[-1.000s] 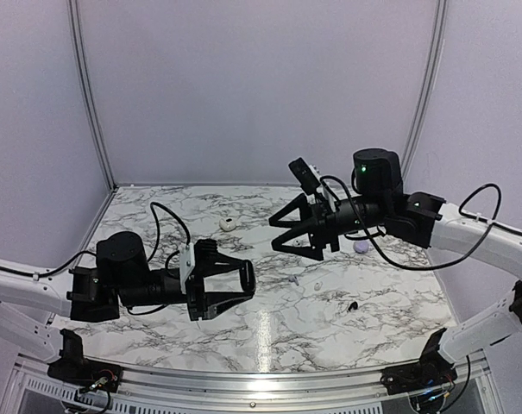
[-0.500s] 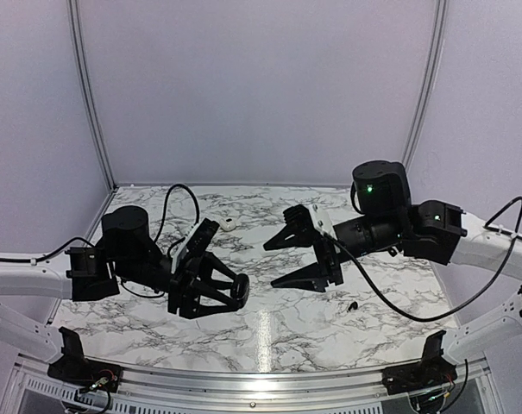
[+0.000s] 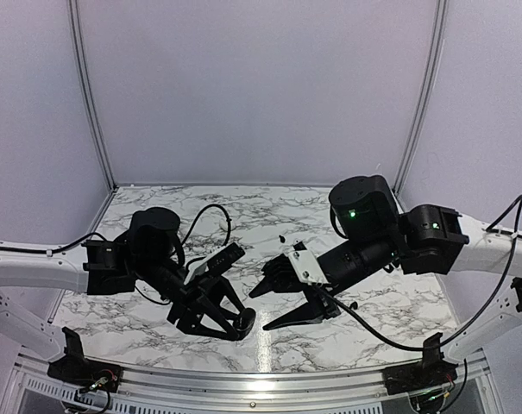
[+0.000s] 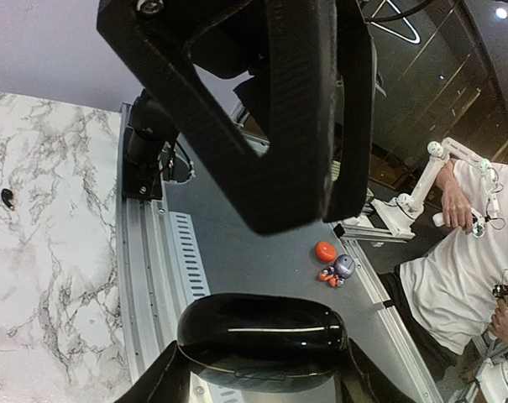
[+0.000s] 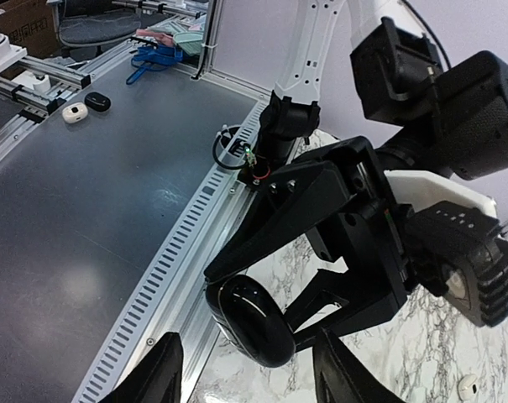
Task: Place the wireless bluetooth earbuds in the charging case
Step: Pass from the left arm to the right
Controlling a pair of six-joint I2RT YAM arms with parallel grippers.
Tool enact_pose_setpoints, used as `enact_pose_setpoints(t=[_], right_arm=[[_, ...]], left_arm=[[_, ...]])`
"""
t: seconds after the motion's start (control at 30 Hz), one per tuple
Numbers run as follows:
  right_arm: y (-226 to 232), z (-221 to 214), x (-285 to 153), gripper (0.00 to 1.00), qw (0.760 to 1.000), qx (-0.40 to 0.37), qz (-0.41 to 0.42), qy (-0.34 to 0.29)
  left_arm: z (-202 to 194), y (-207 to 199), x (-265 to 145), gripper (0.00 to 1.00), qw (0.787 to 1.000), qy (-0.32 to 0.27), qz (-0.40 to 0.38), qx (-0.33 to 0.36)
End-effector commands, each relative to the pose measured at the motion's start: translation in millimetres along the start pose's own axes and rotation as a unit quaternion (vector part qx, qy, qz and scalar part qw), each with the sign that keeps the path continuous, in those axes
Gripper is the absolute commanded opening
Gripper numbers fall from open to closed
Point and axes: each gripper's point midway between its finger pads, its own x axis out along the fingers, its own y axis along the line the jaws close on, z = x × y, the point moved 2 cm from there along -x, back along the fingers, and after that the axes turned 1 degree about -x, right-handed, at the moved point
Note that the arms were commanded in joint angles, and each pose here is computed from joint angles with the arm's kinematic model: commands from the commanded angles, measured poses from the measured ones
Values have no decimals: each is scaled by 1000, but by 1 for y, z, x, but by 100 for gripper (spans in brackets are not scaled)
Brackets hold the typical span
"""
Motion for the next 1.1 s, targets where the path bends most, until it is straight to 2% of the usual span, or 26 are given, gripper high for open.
enact_pose_setpoints(t=[0.0, 0.47, 0.83, 1.07], right_arm=[[11, 7, 6, 53, 1000, -2, 26, 2], [33, -3, 28, 50, 997, 13, 73, 11], [33, -15, 38, 51, 997, 18, 73, 33], [34, -20, 42, 47, 996, 19, 72, 41]], left_arm=[[-18, -8, 12, 33, 997, 69, -17, -5], [-10, -11, 19, 31, 997, 74, -38, -1], [-11, -19, 22, 31, 994, 91, -56, 6], [-12, -22, 25, 30, 993, 100, -63, 13]])
